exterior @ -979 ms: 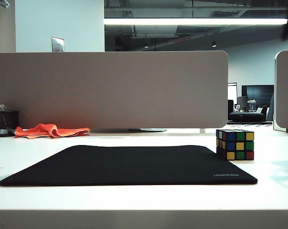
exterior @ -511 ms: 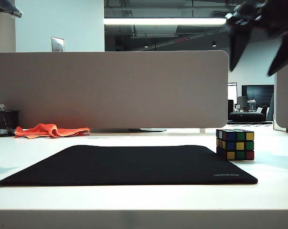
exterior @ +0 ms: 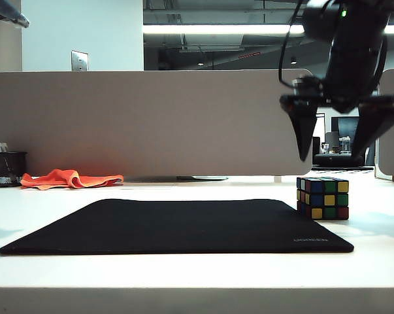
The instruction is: Pick up the cube on the right side of the mouse pad, then place it in the center of the mouse pad.
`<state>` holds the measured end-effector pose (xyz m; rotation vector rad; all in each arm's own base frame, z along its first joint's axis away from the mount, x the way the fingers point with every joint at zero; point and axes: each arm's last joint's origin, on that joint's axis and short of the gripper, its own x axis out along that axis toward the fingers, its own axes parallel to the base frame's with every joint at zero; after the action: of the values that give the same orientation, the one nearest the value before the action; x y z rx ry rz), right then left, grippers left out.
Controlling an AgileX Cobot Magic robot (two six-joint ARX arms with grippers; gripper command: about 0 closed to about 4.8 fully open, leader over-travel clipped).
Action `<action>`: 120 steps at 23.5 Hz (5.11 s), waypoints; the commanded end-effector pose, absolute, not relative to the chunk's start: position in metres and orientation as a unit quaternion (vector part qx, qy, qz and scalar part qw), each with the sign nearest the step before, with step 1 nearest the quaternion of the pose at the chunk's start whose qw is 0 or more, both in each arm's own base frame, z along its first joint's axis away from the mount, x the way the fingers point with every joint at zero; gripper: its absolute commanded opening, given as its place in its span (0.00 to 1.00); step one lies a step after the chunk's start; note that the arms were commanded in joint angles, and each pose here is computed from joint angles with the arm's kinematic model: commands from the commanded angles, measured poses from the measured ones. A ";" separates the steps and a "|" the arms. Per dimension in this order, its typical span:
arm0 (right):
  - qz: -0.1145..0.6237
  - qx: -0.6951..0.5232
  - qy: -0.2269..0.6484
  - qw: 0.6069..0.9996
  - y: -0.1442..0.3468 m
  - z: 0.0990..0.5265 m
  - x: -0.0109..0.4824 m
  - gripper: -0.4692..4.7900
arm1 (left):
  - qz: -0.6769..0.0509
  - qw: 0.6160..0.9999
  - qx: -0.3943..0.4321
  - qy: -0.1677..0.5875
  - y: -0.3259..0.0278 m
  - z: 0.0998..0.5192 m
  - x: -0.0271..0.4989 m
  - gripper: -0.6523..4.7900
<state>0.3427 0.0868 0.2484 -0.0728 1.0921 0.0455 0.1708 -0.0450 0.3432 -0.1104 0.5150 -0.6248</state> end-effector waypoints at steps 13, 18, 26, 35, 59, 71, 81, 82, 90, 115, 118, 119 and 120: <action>0.028 -0.023 0.536 0.844 0.093 0.216 0.362 0.96 | -0.308 0.913 -0.055 0.262 -0.045 0.342 0.169 0.76; 0.026 -0.024 0.534 0.845 0.093 0.216 0.363 0.77 | -0.307 0.913 -0.055 0.262 -0.045 0.343 0.169 0.76; 0.017 -0.030 0.529 0.848 0.092 0.216 0.363 0.67 | -0.308 0.913 -0.055 0.262 -0.045 0.343 0.169 0.76; 0.019 -0.066 0.514 0.855 0.090 0.231 0.359 0.67 | -0.308 0.913 -0.053 0.262 -0.045 0.342 0.169 0.76; 0.220 -0.056 0.394 0.891 0.211 0.309 0.314 0.64 | -0.326 0.909 0.057 0.252 -0.044 0.338 0.167 0.75; 0.216 -0.087 0.481 0.845 0.238 0.223 0.343 0.67 | -0.314 0.908 0.059 0.272 -0.043 0.334 0.165 0.75; 0.187 -0.121 0.414 0.883 0.221 0.300 0.327 0.97 | -0.314 0.906 0.058 0.277 -0.042 0.334 0.164 0.74; 0.167 -0.118 0.375 0.904 0.212 0.325 0.318 0.90 | -0.308 0.908 0.060 0.277 -0.042 0.334 0.164 0.71; 0.099 -0.068 0.216 0.969 0.143 0.437 0.233 0.09 | -0.215 0.946 0.071 0.230 -0.037 0.350 0.139 0.11; 0.094 0.020 0.096 0.991 0.011 0.277 0.036 0.09 | -0.230 0.963 -0.020 0.142 -0.026 0.316 0.058 0.11; 0.101 0.059 0.016 0.993 0.010 0.274 0.034 0.09 | -0.234 0.966 -0.024 0.108 -0.032 0.298 0.074 0.11; 0.103 0.065 0.003 0.993 0.012 0.273 0.038 0.09 | -0.235 0.967 -0.025 0.098 -0.034 0.292 0.078 0.11; 0.099 0.069 -0.006 0.993 0.014 0.270 0.041 0.09 | -0.235 0.968 -0.027 0.084 -0.036 0.285 0.083 0.11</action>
<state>0.0384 0.0125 0.2669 0.0973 0.0611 0.1980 0.0767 -0.0332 0.2871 -0.0468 0.2579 -0.4696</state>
